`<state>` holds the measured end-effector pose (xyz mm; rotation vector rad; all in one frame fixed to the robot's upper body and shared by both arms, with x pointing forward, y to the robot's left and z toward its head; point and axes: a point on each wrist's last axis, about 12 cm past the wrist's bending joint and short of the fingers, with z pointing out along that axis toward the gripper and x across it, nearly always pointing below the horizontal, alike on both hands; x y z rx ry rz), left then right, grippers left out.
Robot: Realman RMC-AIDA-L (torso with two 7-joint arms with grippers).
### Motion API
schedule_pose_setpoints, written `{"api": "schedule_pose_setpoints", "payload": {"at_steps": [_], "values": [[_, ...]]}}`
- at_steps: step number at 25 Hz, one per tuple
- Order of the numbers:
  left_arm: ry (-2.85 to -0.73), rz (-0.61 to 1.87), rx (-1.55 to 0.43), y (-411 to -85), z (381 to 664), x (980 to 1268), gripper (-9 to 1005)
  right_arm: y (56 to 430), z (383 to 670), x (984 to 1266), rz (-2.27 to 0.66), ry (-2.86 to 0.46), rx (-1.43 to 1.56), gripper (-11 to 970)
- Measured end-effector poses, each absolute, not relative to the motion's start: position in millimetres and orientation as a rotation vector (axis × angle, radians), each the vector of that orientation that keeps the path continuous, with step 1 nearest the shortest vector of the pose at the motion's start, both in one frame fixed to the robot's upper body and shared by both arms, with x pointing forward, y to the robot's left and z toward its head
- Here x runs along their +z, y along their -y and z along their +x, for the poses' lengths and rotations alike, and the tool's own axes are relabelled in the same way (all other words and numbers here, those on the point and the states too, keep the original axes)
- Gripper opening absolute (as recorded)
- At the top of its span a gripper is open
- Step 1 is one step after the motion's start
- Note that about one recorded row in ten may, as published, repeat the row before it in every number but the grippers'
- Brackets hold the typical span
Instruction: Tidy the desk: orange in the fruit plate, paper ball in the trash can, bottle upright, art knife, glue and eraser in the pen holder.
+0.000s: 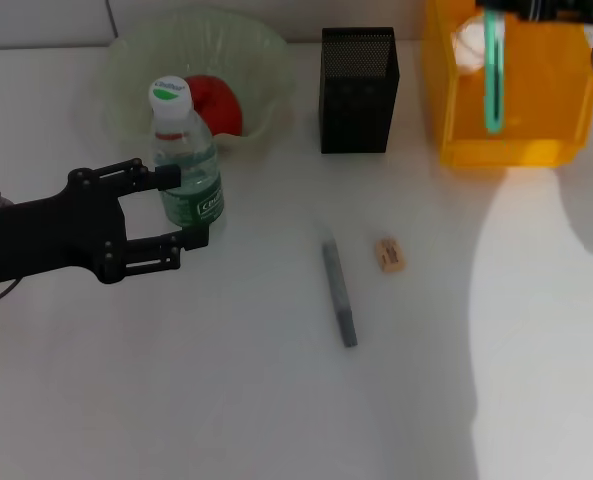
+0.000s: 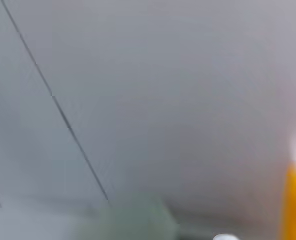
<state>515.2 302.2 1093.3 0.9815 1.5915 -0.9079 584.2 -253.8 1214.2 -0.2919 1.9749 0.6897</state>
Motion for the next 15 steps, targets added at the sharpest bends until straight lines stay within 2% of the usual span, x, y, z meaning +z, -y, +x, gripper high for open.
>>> {"api": "schedule_pose_setpoints", "payload": {"at_steps": [2, 8, 15], "values": [[-1.590, 0.976, -0.911, -301, 515, 1093, 783, 259, 587, 1210, -0.275, -1.797, 0.803, 185], [-1.590, 0.961, -0.922, -300, 514, 1093, 783, 255, 616, 1158, -0.053, -1.376, 1.091, 187], [-1.589, 0.955, -0.928, -298, 514, 1092, 783, 224, 640, 1137, -0.070, -1.419, 0.956, 188]]}}
